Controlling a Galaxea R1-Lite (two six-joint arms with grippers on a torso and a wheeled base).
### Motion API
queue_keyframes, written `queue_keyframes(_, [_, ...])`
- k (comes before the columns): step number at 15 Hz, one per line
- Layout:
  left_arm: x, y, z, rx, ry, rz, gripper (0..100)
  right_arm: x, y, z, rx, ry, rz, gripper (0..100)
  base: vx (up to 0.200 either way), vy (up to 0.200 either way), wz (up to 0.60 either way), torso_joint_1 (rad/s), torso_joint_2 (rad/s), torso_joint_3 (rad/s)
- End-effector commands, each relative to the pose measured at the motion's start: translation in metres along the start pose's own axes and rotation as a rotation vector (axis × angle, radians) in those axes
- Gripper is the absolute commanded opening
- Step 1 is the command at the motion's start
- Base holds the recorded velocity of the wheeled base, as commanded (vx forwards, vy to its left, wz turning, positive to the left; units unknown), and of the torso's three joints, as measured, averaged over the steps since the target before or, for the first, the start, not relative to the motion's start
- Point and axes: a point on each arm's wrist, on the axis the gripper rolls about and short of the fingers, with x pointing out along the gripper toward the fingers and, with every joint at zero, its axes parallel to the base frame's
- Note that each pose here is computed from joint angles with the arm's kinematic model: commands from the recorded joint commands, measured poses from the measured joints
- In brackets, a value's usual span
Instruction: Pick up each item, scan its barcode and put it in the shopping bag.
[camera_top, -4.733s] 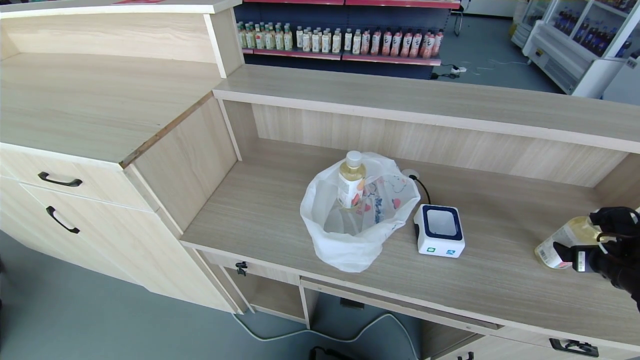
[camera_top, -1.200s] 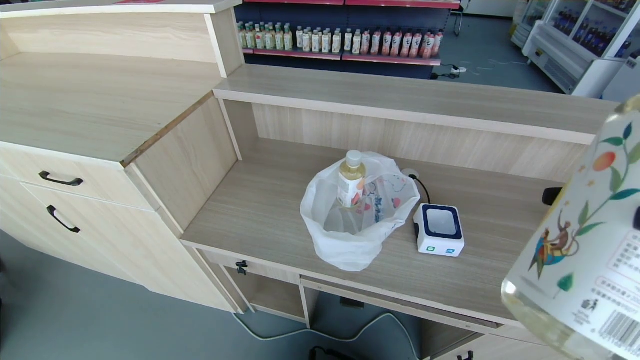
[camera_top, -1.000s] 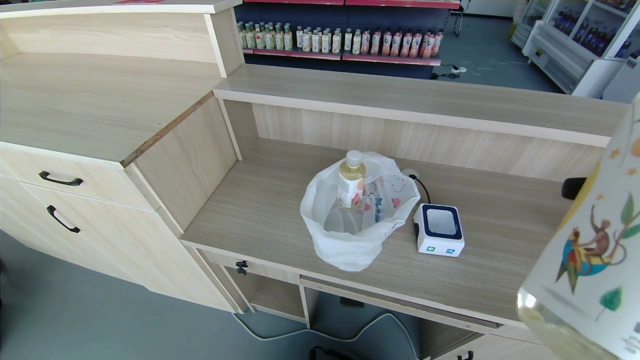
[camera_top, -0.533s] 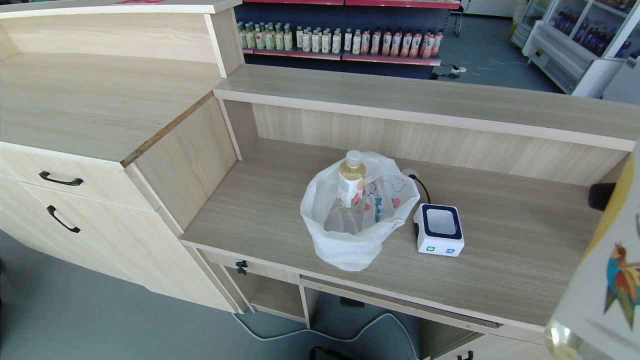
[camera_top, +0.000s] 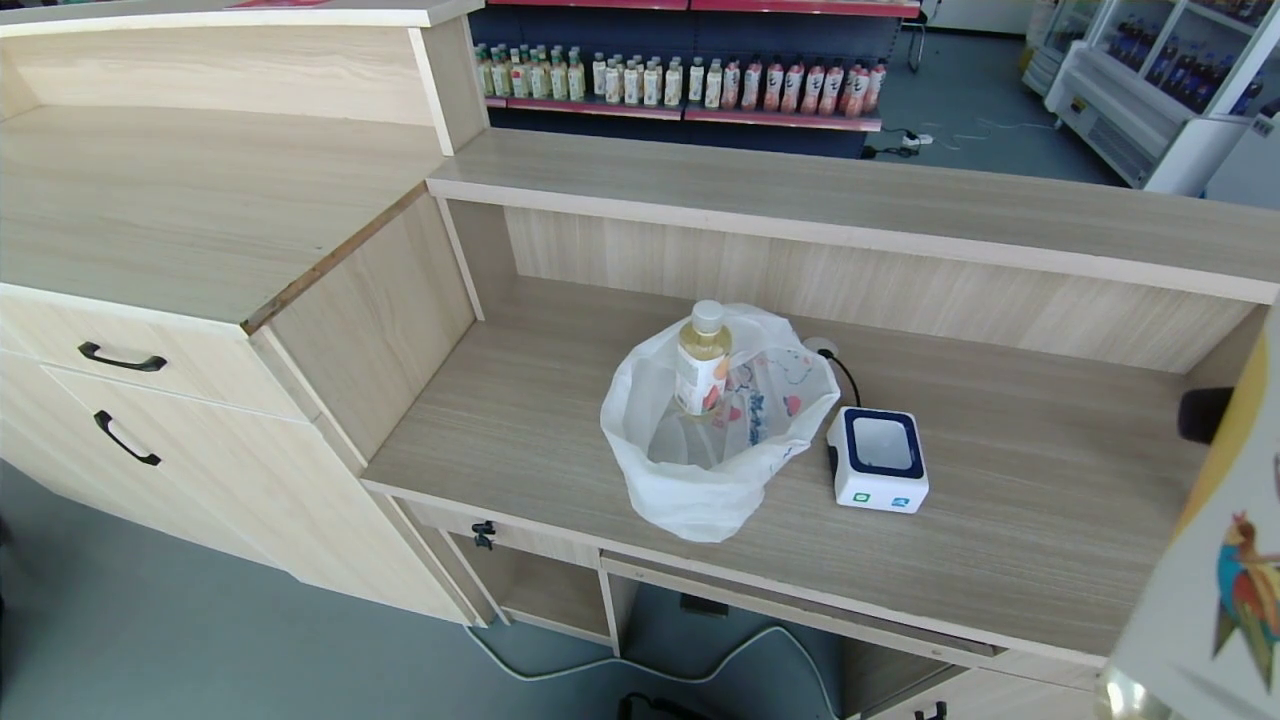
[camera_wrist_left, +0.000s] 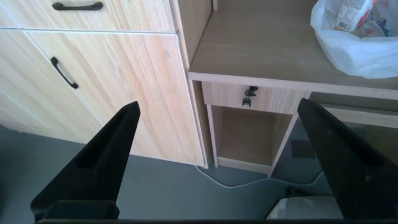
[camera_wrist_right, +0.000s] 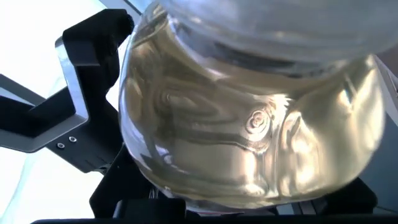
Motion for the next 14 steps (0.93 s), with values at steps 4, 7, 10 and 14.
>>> queue_keyframes(4, [0.000, 0.000, 0.000, 0.000, -0.001, 0.000, 100, -0.008, -0.013, -0.012, 0.003, 0.001, -0.084, 0, 0.000, 0.000, 0.00, 0.000, 0.00, 0.000])
queue_keyframes(7, [0.000, 0.000, 0.000, 0.000, -0.002, 0.000, 100, -0.011, -0.022, -0.015, -0.031, -0.008, -0.153, 0, 0.000, 0.000, 0.00, 0.000, 0.00, 0.000])
queue_keyframes(10, [0.000, 0.000, 0.000, 0.000, -0.002, 0.000, 100, -0.027, -0.081, -0.032, -0.305, 0.035, -0.640, 0, 0.000, 0.000, 0.00, 0.000, 0.00, 0.000])
queue_keyframes(14, [0.000, 0.000, 0.000, 0.000, -0.001, 0.000, 100, -0.106, -0.149, -0.048, -0.691, 0.366, -1.257, 0, 0.000, 0.000, 0.00, 0.000, 0.00, 0.000])
